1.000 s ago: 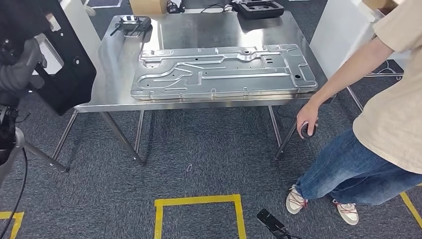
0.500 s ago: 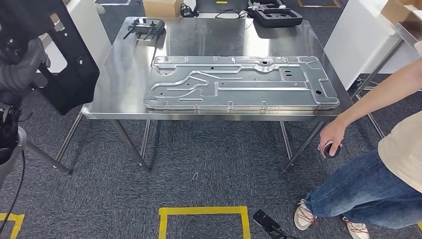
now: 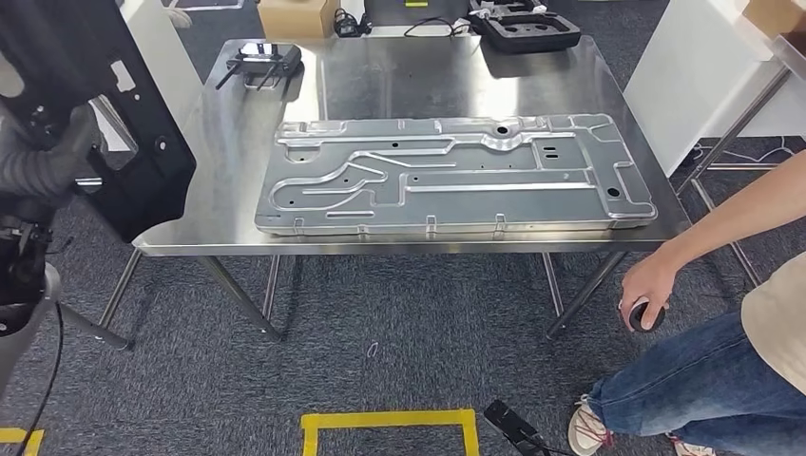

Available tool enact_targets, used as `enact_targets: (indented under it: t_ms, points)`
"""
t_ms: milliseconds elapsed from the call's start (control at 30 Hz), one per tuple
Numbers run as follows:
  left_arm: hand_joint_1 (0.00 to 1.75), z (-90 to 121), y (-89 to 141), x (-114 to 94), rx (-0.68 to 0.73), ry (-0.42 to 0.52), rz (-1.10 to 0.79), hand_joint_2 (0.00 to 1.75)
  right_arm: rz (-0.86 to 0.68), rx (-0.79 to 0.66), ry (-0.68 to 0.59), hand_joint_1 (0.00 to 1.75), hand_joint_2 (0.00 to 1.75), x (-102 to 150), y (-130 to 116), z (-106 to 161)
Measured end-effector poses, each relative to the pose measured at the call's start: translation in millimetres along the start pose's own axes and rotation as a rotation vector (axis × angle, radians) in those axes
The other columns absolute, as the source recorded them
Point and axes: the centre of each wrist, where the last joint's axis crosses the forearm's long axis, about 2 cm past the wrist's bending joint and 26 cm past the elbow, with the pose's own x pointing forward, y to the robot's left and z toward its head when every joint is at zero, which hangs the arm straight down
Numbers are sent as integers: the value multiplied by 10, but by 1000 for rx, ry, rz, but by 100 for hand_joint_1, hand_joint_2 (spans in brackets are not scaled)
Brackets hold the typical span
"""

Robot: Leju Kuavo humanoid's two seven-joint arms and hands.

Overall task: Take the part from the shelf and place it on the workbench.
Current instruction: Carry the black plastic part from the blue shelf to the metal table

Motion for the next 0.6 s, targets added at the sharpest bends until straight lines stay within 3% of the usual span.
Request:
enact_targets:
  t_ms: [600]
  points:
    - [175,-44,-47,196,-64,-58,24,175,-7,-1,-17,0,175,95,-22,-22]
